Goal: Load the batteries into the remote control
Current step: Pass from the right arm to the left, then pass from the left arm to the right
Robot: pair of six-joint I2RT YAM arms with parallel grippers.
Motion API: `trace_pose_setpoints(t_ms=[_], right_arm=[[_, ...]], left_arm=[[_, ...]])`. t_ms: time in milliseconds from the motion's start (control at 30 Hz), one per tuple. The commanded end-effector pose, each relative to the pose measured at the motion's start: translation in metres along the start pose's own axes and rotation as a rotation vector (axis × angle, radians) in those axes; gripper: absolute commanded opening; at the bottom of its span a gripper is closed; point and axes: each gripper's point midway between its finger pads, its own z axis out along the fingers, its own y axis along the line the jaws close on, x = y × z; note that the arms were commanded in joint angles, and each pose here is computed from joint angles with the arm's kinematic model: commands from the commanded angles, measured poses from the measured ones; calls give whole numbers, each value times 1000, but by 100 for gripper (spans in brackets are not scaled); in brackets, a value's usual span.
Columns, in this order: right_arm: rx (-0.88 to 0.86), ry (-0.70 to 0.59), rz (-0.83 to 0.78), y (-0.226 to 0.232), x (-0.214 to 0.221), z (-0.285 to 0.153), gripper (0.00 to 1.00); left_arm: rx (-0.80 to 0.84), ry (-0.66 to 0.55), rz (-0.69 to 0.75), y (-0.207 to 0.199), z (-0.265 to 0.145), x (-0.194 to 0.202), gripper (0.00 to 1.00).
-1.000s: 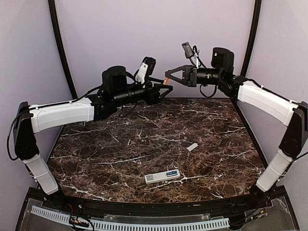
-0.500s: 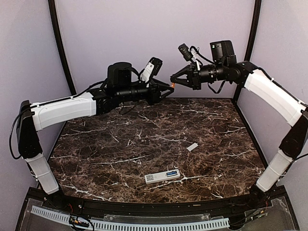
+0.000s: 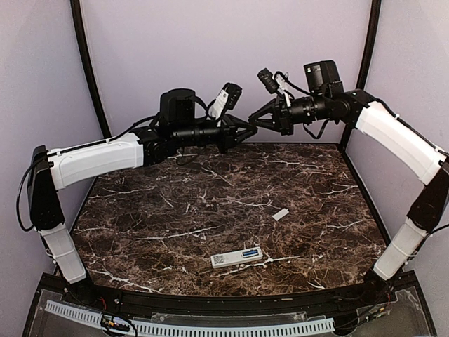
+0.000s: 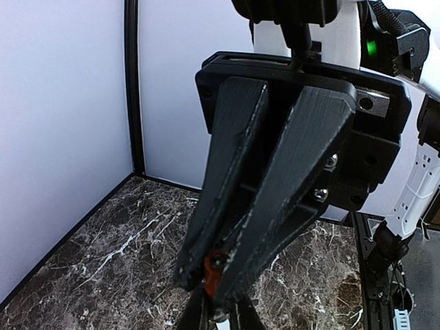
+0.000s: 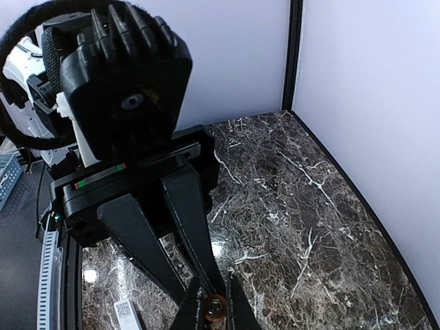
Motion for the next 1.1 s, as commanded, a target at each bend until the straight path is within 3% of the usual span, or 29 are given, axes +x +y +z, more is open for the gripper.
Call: trace_pose_setpoints(t_ms=[0,33,133,233,333,500,1067], right_arm=[[-22,-54,-19,13,-19,-6,0],[-14,-65,-8,11,-22,-7,4],[-28,-136,51,9,-33,-16,27],[-69,-228,139,5,-39,-25,35],[-86,-261,187,6,-36,-25,34],[-69,-260,230,2,-31,-24,24],[-76,-221,247,3,-19,-5,17]], left_arm=[[6,-32,-2,-2,-2,-15,0],[3,-37,-2,-2,-3,-16,0],[-2,-75,0,-2,-6,-22,0],[-5,-128,-1,-4,-11,-33,0],[-5,-154,-5,-4,-13,-38,0],[0,-156,-6,-5,-14,-38,0],[25,-147,7,-9,-12,-35,0]])
